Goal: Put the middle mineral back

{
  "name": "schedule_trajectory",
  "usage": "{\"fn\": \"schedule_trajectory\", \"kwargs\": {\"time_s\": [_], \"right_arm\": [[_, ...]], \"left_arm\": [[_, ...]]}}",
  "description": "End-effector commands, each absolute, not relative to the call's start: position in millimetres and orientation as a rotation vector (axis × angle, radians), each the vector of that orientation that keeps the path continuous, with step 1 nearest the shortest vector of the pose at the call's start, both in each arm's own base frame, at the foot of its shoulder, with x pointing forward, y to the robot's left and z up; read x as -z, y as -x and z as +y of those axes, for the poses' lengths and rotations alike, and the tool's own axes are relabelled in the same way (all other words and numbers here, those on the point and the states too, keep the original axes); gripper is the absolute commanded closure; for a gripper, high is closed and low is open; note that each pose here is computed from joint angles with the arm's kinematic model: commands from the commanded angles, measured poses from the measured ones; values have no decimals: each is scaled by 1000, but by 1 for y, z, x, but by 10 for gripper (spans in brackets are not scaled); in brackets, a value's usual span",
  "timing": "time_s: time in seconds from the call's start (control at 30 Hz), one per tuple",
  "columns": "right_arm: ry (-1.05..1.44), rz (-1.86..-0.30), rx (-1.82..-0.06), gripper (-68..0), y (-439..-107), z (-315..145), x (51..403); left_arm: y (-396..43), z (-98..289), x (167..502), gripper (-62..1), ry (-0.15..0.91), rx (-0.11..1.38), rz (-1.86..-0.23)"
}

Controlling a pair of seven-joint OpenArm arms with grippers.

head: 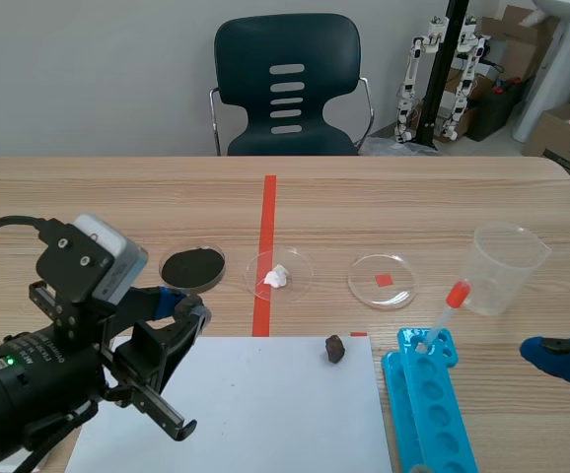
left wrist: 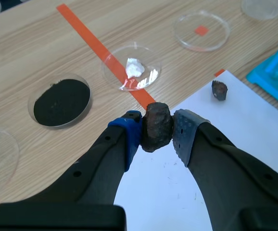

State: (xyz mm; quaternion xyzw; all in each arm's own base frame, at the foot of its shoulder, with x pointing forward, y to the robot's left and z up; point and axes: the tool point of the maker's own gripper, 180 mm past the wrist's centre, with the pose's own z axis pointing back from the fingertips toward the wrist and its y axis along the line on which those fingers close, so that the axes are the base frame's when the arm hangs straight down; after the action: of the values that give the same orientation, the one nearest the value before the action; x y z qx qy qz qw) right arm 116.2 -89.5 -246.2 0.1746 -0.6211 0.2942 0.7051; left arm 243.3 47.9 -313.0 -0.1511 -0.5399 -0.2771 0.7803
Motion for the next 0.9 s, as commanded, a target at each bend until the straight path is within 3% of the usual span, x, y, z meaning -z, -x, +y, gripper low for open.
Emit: {"fn": "schedule_trajectory", "kwargs": {"time_s": [0.0, 0.23, 0.43, 0.87], "right_arm": [[-395, -1405, -646, -638, -118, -89, 240], [-395, -1405, -646, -638, -118, -89, 240], [-395, -1405, -646, -638, -118, -89, 240], [-395, -1405, -646, -638, -118, -89, 240]], "left_arm": [[-253, 44, 307, -98, 324, 593, -1179], [-267, 45, 353, -98, 263, 586, -948], [-267, 34, 377, -98, 284, 562, -810], [-278, 26, 398, -98, 273, 447, -736]]}}
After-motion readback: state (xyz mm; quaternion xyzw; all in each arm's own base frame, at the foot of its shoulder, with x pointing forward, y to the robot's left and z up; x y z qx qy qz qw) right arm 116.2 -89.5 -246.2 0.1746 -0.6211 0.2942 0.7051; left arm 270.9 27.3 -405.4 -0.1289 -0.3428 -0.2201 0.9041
